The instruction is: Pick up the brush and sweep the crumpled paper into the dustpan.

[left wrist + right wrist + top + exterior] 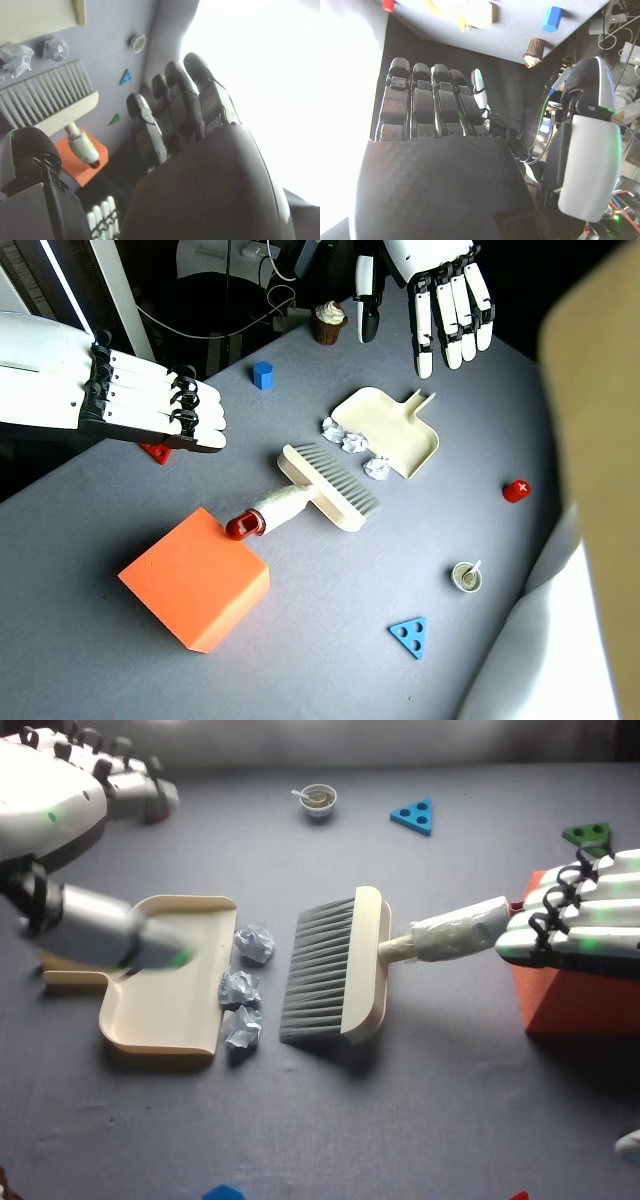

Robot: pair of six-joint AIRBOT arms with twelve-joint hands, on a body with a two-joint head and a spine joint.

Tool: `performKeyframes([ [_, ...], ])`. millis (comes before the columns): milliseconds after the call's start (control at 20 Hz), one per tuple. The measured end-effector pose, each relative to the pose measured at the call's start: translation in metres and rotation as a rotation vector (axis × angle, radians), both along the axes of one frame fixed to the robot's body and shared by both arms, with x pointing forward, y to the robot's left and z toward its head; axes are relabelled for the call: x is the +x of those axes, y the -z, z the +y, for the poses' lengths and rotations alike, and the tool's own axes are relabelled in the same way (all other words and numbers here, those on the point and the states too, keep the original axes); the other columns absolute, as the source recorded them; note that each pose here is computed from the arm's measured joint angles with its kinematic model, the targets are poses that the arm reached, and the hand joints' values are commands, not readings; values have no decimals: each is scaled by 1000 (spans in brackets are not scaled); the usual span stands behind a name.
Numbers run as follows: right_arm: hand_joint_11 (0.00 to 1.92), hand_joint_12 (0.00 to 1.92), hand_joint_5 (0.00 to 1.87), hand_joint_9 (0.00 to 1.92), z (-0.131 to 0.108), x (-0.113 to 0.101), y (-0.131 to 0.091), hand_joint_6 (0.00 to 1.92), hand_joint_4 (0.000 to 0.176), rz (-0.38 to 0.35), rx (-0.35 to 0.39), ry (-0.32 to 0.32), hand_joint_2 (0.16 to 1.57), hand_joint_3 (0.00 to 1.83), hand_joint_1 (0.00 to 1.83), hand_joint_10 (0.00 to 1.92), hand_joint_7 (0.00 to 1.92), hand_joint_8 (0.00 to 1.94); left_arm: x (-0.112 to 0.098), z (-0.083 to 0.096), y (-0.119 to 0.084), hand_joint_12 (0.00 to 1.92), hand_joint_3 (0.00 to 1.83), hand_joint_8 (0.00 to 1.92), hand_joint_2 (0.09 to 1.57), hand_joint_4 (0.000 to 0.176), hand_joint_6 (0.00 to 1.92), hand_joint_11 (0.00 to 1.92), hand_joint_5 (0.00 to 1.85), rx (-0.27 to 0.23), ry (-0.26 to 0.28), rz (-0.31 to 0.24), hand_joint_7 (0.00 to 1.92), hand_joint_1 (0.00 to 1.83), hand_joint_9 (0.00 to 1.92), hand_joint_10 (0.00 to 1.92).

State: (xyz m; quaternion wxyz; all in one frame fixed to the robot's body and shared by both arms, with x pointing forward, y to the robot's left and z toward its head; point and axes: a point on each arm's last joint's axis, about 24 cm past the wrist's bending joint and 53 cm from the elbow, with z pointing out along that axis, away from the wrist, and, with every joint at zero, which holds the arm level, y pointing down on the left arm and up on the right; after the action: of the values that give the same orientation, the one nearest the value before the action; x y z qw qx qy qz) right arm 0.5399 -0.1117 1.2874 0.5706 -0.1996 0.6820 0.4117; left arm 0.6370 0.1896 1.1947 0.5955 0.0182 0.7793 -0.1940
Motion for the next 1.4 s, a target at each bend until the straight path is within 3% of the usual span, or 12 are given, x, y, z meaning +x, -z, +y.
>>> performKeyframes([
  [300, 187, 32, 165, 180, 0, 0, 0, 3, 0, 0, -1, 1, 949, 6, 0, 5, 178, 5, 0, 1, 2, 117, 0, 0, 861, 0, 0, 118, 75, 12, -3, 3, 123, 0, 130, 0],
  [650, 183, 24, 148, 172, 0, 1, 1, 0, 0, 2, -4, 5, 971, 9, 0, 0, 168, 1, -6, -6, 12, 115, 0, 0, 847, 0, 0, 139, 70, 67, 53, 28, 124, 0, 139, 3],
  [800, 172, 17, 146, 166, 0, 1, 3, 0, 0, 8, -9, 13, 976, 8, 0, 0, 159, 0, 1, -6, 16, 107, 0, 2, 834, 0, 3, 130, 53, 80, 74, 31, 104, 6, 120, 2],
  [950, 162, 11, 148, 160, 1, 0, 2, 1, 0, -18, -26, 14, 987, 9, 0, 0, 162, 2, -3, -3, 27, 109, 0, 5, 846, 0, 2, 142, 51, 55, 89, 29, 110, 186, 127, 5],
  [1050, 172, 14, 163, 172, 4, -1, 4, 8, 0, -34, -38, 24, 992, 9, 0, 6, 174, 6, -5, 4, 34, 122, 2, 14, 857, 0, 8, 170, 74, 44, 69, 33, 142, 322, 163, 15],
  [1300, 173, 12, 156, 171, 0, 7, 1, 0, 0, -47, -35, 93, 996, 7, 0, 1, 172, 1, -6, 39, 50, 115, 13, 0, 926, 0, 0, 133, 3, 13, -60, 43, 42, 795, 86, 0],
  [1400, 201, 23, 177, 196, -1, 8, 6, 8, 0, -55, -67, 128, 1003, 8, 0, 10, 195, 9, -6, 48, 52, 117, 16, 4, 944, 0, 2, 125, 5, 15, -91, 38, 45, 868, 87, 3],
])
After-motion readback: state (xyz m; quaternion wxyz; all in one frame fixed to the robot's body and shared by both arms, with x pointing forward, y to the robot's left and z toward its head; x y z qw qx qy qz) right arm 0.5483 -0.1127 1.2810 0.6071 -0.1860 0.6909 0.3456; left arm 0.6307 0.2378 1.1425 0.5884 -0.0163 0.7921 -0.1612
